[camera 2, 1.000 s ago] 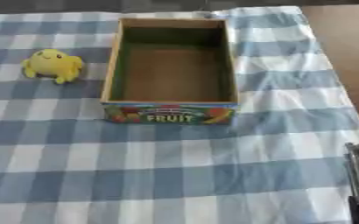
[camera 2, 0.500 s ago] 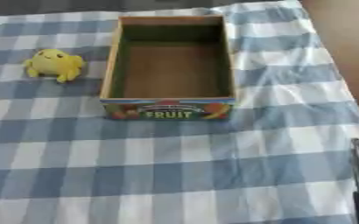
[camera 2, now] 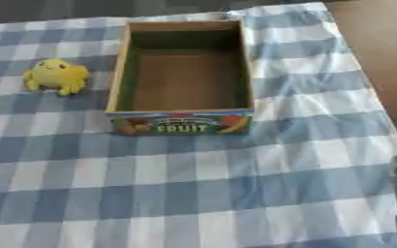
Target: Pick up objects on the table and place them in the box.
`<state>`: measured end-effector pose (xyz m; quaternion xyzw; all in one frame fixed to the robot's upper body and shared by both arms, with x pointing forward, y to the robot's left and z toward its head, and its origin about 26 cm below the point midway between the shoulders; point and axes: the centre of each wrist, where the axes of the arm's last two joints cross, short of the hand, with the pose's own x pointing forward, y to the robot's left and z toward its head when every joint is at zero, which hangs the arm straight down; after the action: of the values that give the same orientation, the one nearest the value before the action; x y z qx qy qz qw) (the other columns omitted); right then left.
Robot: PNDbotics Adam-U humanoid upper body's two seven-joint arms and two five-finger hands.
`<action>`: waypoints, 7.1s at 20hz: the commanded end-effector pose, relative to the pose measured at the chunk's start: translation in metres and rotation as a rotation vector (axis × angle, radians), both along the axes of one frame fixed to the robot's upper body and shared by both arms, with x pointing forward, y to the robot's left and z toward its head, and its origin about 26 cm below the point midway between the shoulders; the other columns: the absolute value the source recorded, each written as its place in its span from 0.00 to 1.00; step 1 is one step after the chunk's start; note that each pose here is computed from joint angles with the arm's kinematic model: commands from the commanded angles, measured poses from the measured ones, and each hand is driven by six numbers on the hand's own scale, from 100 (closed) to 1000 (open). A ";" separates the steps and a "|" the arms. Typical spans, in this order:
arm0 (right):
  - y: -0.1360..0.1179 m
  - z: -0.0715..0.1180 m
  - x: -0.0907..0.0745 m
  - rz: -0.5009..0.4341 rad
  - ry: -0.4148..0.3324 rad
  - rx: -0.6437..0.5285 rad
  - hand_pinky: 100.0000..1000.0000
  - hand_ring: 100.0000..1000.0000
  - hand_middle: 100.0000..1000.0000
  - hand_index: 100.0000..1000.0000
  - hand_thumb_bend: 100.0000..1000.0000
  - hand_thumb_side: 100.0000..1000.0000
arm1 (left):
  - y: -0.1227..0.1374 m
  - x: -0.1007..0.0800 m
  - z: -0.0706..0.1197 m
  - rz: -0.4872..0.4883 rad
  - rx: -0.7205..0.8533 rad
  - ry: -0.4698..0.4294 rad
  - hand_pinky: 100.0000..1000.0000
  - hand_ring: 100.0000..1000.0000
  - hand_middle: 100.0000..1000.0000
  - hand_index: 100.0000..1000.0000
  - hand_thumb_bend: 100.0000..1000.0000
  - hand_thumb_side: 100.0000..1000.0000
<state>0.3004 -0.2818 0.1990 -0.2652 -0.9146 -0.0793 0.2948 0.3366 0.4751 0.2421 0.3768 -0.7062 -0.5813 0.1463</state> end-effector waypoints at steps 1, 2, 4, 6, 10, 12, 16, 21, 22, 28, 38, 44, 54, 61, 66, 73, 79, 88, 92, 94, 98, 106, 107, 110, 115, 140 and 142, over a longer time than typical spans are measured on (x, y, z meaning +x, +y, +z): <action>-0.002 0.007 -0.003 0.010 -0.014 -0.028 0.93 0.85 0.58 0.84 0.00 0.71 | -0.002 0.010 0.019 0.037 0.114 0.022 0.77 0.77 0.75 0.93 0.05 0.42; -0.002 0.006 -0.003 0.009 -0.013 -0.030 0.93 0.85 0.58 0.84 0.00 0.71 | -0.003 0.015 0.023 0.044 0.125 0.025 0.77 0.78 0.75 0.93 0.05 0.42; -0.002 0.006 -0.003 0.010 -0.008 -0.030 0.93 0.85 0.58 0.84 0.00 0.71 | -0.008 0.026 0.031 0.050 0.141 0.036 0.77 0.78 0.75 0.96 0.06 0.42; -0.002 0.005 -0.003 0.013 -0.005 -0.032 0.93 0.85 0.58 0.84 0.00 0.71 | -0.014 0.034 0.038 0.052 0.164 0.049 0.78 0.78 0.76 0.98 0.06 0.38; -0.001 0.004 -0.004 0.017 0.004 -0.034 0.93 0.85 0.58 0.84 0.00 0.71 | -0.034 0.055 0.039 0.031 0.184 0.098 0.77 0.80 0.79 0.98 0.00 0.22; -0.001 0.003 -0.004 0.020 0.007 -0.035 0.93 0.85 0.58 0.84 0.00 0.71 | -0.043 0.065 0.038 0.015 0.177 0.128 0.77 0.80 0.79 0.98 0.00 0.23; -0.001 0.002 -0.004 0.023 0.013 -0.034 0.93 0.85 0.58 0.84 0.00 0.71 | -0.054 0.076 0.044 -0.002 0.189 0.167 0.79 0.80 0.79 1.00 0.07 0.26; 0.000 0.002 -0.004 0.030 0.016 -0.036 0.93 0.85 0.58 0.84 0.00 0.71 | -0.065 0.086 0.048 0.007 0.239 0.197 0.81 0.81 0.79 0.99 0.26 0.40; 0.000 0.002 -0.004 0.031 0.016 -0.036 0.93 0.85 0.58 0.84 0.00 0.71 | -0.068 0.088 0.049 0.008 0.250 0.201 0.81 0.81 0.79 0.98 0.31 0.42; 0.001 0.003 -0.004 0.038 0.016 -0.038 0.93 0.86 0.58 0.84 0.00 0.71 | -0.079 0.099 0.045 0.030 0.310 0.225 0.82 0.82 0.80 1.00 0.31 0.33; 0.002 0.004 -0.003 0.044 0.013 -0.034 0.94 0.86 0.57 0.84 0.00 0.71 | -0.080 0.112 0.026 0.087 0.353 0.263 0.81 0.83 0.82 1.00 0.27 0.18; 0.003 0.004 -0.003 0.047 0.015 -0.030 0.94 0.86 0.57 0.84 0.00 0.72 | -0.073 0.116 0.017 0.138 0.385 0.290 0.81 0.83 0.82 1.00 0.28 0.19; 0.004 0.004 -0.003 0.061 0.018 -0.035 0.94 0.86 0.57 0.84 0.00 0.72 | -0.058 0.117 0.026 0.220 0.406 0.203 0.84 0.86 0.79 0.99 0.28 0.23; 0.005 0.004 -0.003 0.065 0.024 -0.034 0.94 0.86 0.57 0.84 0.00 0.72 | -0.056 0.121 0.022 0.228 0.405 0.179 0.83 0.85 0.79 0.98 0.22 0.24; 0.005 0.003 -0.003 0.066 0.026 -0.032 0.95 0.86 0.57 0.84 0.00 0.72 | -0.054 0.122 0.017 0.235 0.397 0.189 0.83 0.85 0.79 0.98 0.18 0.27; 0.006 0.003 -0.003 0.067 0.031 -0.030 0.95 0.87 0.57 0.84 0.00 0.72 | -0.054 0.123 0.015 0.236 0.356 0.190 0.81 0.84 0.77 0.94 0.16 0.42; 0.005 0.002 -0.003 0.064 0.031 -0.026 0.95 0.87 0.57 0.84 0.00 0.72 | -0.056 0.124 0.014 0.256 0.319 0.161 0.77 0.80 0.73 0.87 0.04 0.29; 0.004 0.003 -0.003 0.057 0.029 -0.021 0.95 0.87 0.57 0.84 0.00 0.72 | -0.055 0.124 0.008 0.265 0.267 0.135 0.70 0.74 0.69 0.82 0.00 0.14; 0.004 0.002 -0.003 0.054 0.028 -0.017 0.95 0.87 0.57 0.84 0.00 0.72 | -0.055 0.124 0.005 0.257 0.231 0.118 0.59 0.66 0.66 0.76 0.00 0.14; 0.004 0.002 -0.003 0.053 0.027 -0.016 0.95 0.87 0.57 0.84 0.00 0.72 | -0.055 0.124 0.005 0.253 0.196 0.098 0.52 0.61 0.64 0.72 0.00 0.15; 0.003 0.002 -0.003 0.051 0.029 -0.015 0.95 0.87 0.57 0.84 0.00 0.72 | -0.055 0.124 0.006 0.237 0.114 0.041 0.41 0.54 0.60 0.66 0.00 0.16; 0.003 0.001 -0.003 0.052 0.034 -0.011 0.95 0.87 0.57 0.84 0.00 0.72 | -0.059 0.123 0.007 0.210 0.042 0.009 0.36 0.52 0.61 0.63 0.00 0.18; 0.003 0.000 -0.003 0.051 0.035 -0.010 0.95 0.87 0.57 0.84 0.00 0.72 | -0.060 0.123 0.008 0.205 0.037 0.005 0.36 0.52 0.61 0.63 0.00 0.18; 0.003 0.000 -0.004 0.051 0.037 -0.008 0.95 0.87 0.57 0.84 0.00 0.71 | -0.064 0.122 0.017 0.182 0.022 -0.019 0.36 0.52 0.60 0.63 0.00 0.19; 0.002 0.000 -0.004 0.049 0.034 -0.004 0.95 0.87 0.57 0.84 0.00 0.71 | -0.081 0.119 0.040 0.119 -0.025 -0.106 0.35 0.51 0.58 0.61 0.00 0.22; 0.006 0.010 0.000 0.023 -0.058 0.098 0.95 0.86 0.57 0.84 0.00 0.71 | -0.240 0.119 0.060 -0.234 0.075 -0.290 0.40 0.52 0.54 0.62 0.00 0.23; 0.008 0.011 0.001 0.027 -0.065 0.111 0.95 0.85 0.58 0.84 0.00 0.71 | -0.239 0.124 0.057 -0.233 0.117 -0.268 0.41 0.52 0.54 0.62 0.00 0.22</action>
<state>0.3032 -0.2734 0.2018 -0.2360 -0.9169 -0.1280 0.2952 0.4602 0.2367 0.2862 0.3680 -0.7310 -0.5742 -0.0229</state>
